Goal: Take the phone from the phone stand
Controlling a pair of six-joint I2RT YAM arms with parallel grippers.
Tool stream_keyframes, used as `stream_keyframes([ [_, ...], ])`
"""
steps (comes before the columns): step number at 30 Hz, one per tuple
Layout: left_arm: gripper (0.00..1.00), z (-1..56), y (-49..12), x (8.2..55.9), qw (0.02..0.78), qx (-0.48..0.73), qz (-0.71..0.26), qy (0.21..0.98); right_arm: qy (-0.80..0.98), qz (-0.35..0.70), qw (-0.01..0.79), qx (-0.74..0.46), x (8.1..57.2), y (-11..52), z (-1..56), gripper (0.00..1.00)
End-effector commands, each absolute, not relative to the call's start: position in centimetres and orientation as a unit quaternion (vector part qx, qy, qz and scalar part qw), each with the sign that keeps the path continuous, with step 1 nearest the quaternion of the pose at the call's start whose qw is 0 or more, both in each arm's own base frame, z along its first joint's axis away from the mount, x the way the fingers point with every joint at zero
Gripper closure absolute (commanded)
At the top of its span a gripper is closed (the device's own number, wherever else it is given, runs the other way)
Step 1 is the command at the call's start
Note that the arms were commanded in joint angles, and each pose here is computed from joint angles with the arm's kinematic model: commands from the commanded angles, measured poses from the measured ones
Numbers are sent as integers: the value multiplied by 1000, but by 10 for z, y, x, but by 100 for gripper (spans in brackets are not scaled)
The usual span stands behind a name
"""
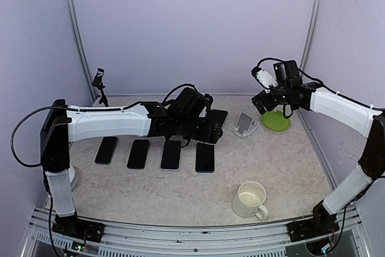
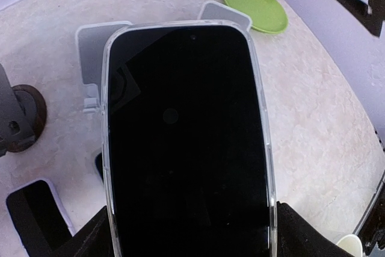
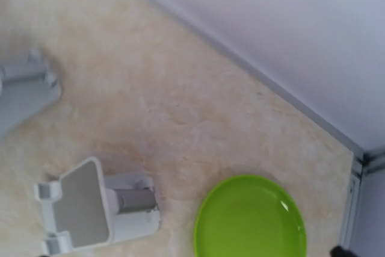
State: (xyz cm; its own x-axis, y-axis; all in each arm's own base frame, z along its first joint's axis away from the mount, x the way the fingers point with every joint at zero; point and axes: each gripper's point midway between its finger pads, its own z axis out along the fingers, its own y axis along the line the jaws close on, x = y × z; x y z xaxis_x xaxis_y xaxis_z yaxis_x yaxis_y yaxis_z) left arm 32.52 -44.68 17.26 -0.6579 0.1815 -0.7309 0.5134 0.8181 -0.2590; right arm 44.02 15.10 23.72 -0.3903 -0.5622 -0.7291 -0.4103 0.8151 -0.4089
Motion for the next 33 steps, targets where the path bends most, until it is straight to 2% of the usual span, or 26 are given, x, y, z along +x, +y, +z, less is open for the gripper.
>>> stream_keyframes([
  [1, 66, 197, -476, 313, 391, 180, -273, 861, 854, 9, 480, -198, 428, 146, 253, 0],
  [9, 66, 156, -514, 292, 349, 159, -286, 878, 918, 171, 340, -112, 379, 149, 199, 0],
  [15, 63, 127, -534, 283, 323, 142, -287, 891, 927, 239, 283, -63, 346, 144, 168, 0],
  [26, 58, 81, -559, 291, 307, 112, -281, 903, 936, 265, 231, -33, 323, 140, 136, 0],
  [33, 46, 65, -574, 299, 300, 81, -293, 904, 938, 271, 214, -20, 320, 139, 125, 0],
])
